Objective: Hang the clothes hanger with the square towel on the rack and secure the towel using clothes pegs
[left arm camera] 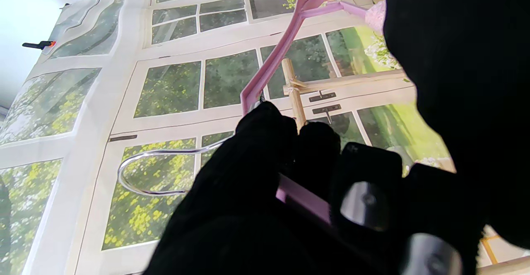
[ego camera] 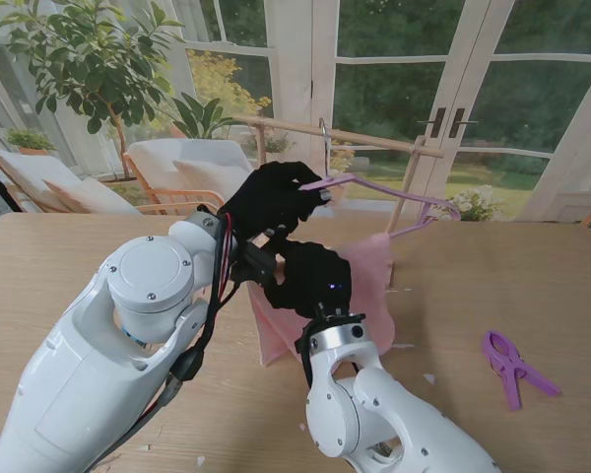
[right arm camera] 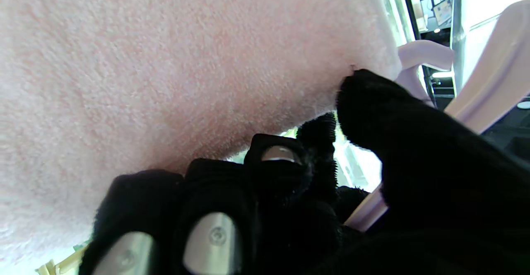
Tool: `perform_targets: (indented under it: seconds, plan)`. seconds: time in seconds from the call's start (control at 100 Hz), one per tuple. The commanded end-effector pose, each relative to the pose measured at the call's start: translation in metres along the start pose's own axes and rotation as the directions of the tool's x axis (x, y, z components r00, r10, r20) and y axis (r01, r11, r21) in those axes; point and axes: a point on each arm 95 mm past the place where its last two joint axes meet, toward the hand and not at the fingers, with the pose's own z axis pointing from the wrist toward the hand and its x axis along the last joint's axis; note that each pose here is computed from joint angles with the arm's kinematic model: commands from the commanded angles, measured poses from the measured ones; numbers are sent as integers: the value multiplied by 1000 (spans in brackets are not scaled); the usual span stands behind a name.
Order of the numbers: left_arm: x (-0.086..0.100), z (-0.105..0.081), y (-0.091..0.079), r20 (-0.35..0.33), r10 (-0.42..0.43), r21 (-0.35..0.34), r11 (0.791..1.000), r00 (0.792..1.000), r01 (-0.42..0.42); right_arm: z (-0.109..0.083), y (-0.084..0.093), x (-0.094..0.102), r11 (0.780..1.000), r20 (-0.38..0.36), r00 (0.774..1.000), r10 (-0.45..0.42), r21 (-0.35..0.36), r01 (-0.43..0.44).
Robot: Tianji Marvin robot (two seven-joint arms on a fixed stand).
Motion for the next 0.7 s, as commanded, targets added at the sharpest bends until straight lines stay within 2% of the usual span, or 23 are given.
perform_targets:
  seconds: [0.0,0.16,0.41,0.69]
  plan:
    - [2,-2,0,-12,-3,-10,1000,1000,3,-5,7,6,1000,-8,1000,20,4,-20]
    - [-2,-2,-7,-16,-1,13,1000,1000,1,-12,20,-2,1000,18,999,27,-15,-27]
    - [2,-6,-19,-43,-4,41,999,999,5,-26,45,-21,995,68,997,35,-93,-29]
    - [10,-14,-26,-77,1,51,999,997,3,-38,62,-55,987,196,980,31,-158,0]
